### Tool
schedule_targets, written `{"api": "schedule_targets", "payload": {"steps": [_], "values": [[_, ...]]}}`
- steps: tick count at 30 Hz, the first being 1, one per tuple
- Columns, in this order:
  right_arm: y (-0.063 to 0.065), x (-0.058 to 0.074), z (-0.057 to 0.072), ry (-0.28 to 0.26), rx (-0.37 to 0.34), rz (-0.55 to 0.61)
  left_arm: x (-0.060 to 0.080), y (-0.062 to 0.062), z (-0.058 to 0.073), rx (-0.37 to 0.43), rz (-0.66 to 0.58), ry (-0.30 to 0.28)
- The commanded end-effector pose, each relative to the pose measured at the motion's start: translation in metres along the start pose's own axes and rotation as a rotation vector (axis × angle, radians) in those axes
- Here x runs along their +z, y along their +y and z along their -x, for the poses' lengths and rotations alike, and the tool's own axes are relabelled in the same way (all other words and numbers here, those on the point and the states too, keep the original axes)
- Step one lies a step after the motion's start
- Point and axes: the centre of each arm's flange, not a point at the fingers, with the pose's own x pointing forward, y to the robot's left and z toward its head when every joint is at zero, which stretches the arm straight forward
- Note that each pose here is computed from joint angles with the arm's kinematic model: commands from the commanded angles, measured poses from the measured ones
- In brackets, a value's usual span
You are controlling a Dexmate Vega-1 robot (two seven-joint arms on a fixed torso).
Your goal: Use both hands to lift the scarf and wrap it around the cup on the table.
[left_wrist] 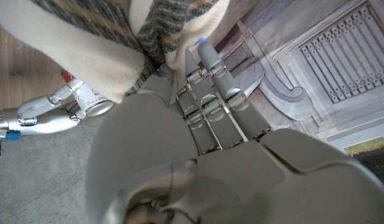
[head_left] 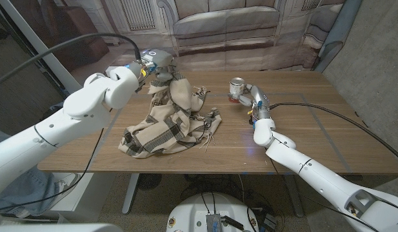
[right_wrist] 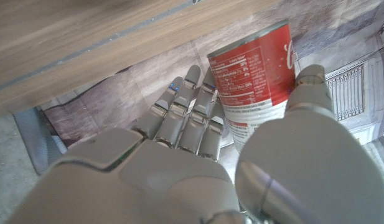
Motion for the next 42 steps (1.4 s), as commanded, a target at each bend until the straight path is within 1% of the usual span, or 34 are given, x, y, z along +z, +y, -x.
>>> {"api": "schedule_targets", "payload": {"steps": [1,8,11,14,17,18,19,20,21,24,25,26,28,31,33,37,42], "values": [[-0.001,0.012,-0.002,-0.045,0.029,0.051,0.039,0.040,-0.013,0.156,-0.059,-0.134],[0.001,0.016,0.003,-0.071,0.095,0.075,0.052,0.071,-0.023,0.272,-0.100,-0.173],[0.003,0.018,0.005,-0.082,0.112,0.079,0.056,0.083,-0.027,0.325,-0.106,-0.188],[0.007,0.018,0.007,-0.079,0.128,0.084,0.060,0.096,-0.029,0.379,-0.117,-0.192],[0.011,0.014,0.006,-0.063,0.149,0.090,0.061,0.111,-0.028,0.437,-0.109,-0.186],[0.014,0.010,0.005,-0.052,0.164,0.091,0.061,0.122,-0.027,0.464,-0.100,-0.186],[0.016,0.008,0.005,-0.043,0.169,0.090,0.061,0.127,-0.026,0.476,-0.095,-0.187],[0.016,0.008,0.005,-0.043,0.170,0.090,0.061,0.127,-0.026,0.476,-0.095,-0.187],[0.019,0.005,0.006,-0.031,0.182,0.087,0.063,0.136,-0.026,0.500,-0.091,-0.190],[0.022,0.003,0.007,-0.028,0.198,0.084,0.067,0.146,-0.028,0.529,-0.087,-0.199],[0.022,0.003,0.007,-0.028,0.198,0.084,0.067,0.146,-0.028,0.529,-0.087,-0.200],[0.024,0.005,0.008,-0.034,0.208,0.080,0.071,0.150,-0.032,0.541,-0.084,-0.211],[0.026,0.007,0.010,-0.041,0.223,0.072,0.076,0.152,-0.038,0.547,-0.083,-0.221],[0.026,0.013,0.013,-0.060,0.234,0.053,0.081,0.151,-0.049,0.557,-0.085,-0.229],[0.024,0.019,0.016,-0.079,0.233,0.044,0.082,0.150,-0.058,0.547,-0.078,-0.233],[0.016,0.031,0.021,-0.115,0.218,0.036,0.085,0.143,-0.077,0.530,-0.072,-0.237],[-0.001,0.040,0.029,-0.142,0.189,0.020,0.085,0.135,-0.097,0.517,-0.053,-0.230]]}}
